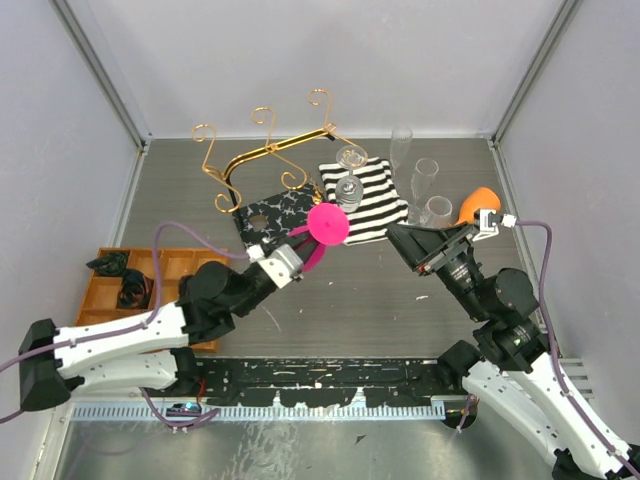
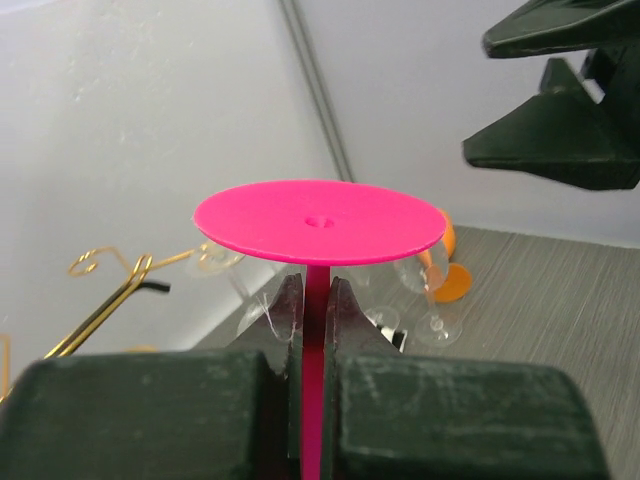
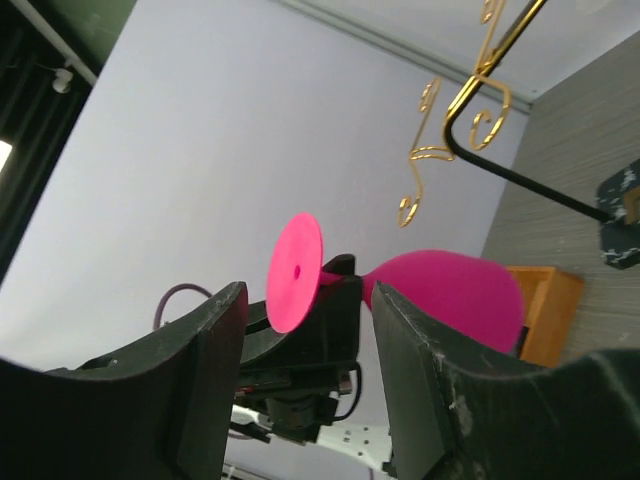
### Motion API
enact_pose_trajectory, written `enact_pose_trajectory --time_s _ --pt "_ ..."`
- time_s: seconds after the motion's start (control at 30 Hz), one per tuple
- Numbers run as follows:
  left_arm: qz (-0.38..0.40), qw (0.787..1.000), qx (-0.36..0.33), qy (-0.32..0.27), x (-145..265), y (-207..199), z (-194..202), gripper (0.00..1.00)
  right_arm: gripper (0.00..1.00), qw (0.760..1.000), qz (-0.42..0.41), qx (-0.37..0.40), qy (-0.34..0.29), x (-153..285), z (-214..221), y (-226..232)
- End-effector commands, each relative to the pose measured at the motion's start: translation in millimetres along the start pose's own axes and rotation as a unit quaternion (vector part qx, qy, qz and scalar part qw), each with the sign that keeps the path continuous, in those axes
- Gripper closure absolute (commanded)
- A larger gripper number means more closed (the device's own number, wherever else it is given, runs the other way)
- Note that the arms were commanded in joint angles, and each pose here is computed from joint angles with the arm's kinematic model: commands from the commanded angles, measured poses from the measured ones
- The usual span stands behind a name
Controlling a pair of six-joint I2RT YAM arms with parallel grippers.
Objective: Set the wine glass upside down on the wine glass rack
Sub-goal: Turn the wine glass upside down at the wine rack.
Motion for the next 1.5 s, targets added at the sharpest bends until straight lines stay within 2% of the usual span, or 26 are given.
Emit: enact_pose_trajectory --time_s 0.0,0.1,0.27,0.37,0.5,0.67,0.83,1.1,1.47 --pt "-0.053 0.997 0.012 0.051 35 19 10 1.0 0.41 0.997 0.015 0.069 -0.042 8 -11 2" --pt "-0.069 0.994 0.02 0.08 57 24 21 1.0 0.42 0.994 0.032 0.089 -0.061 12 -15 -6" --pt "-0.095 0.99 0.06 0.082 82 39 39 1.0 0.42 0.99 0.046 0.108 -0.076 13 -19 -14" --pt "-0.101 0.986 0.09 0.098 85 50 57 1.0 0.42 0.989 0.052 0.116 -0.073 10 -19 -17" --pt "-0.106 0.98 0.144 0.089 84 62 75 1.0 0.42 0.989 0.06 0.122 -0.064 8 -17 -20" --pt "-0.126 0.974 0.167 0.086 94 68 91 1.0 0.42 0.987 0.067 0.13 -0.064 7 -17 -24" --pt "-0.156 0.971 0.164 0.081 111 75 91 1.0 0.42 0.985 0.072 0.14 -0.066 8 -18 -26" --pt "-0.189 0.971 0.123 0.075 136 88 76 1.0 0.42 0.987 0.076 0.133 -0.052 5 -14 -30" --pt "-0.278 0.954 0.067 0.087 158 110 73 1.0 0.42 0.989 0.068 0.128 -0.042 5 -12 -24"
Point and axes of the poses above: each gripper's point midway between its finger pads, its own x axis back along the fingers, its own y axis along the line the jaws close on, z = x × y, the point moved 7 cm from there along x, back along the fingers, and after that the axes turned 5 degrees about -x, right-handed, at the moved point
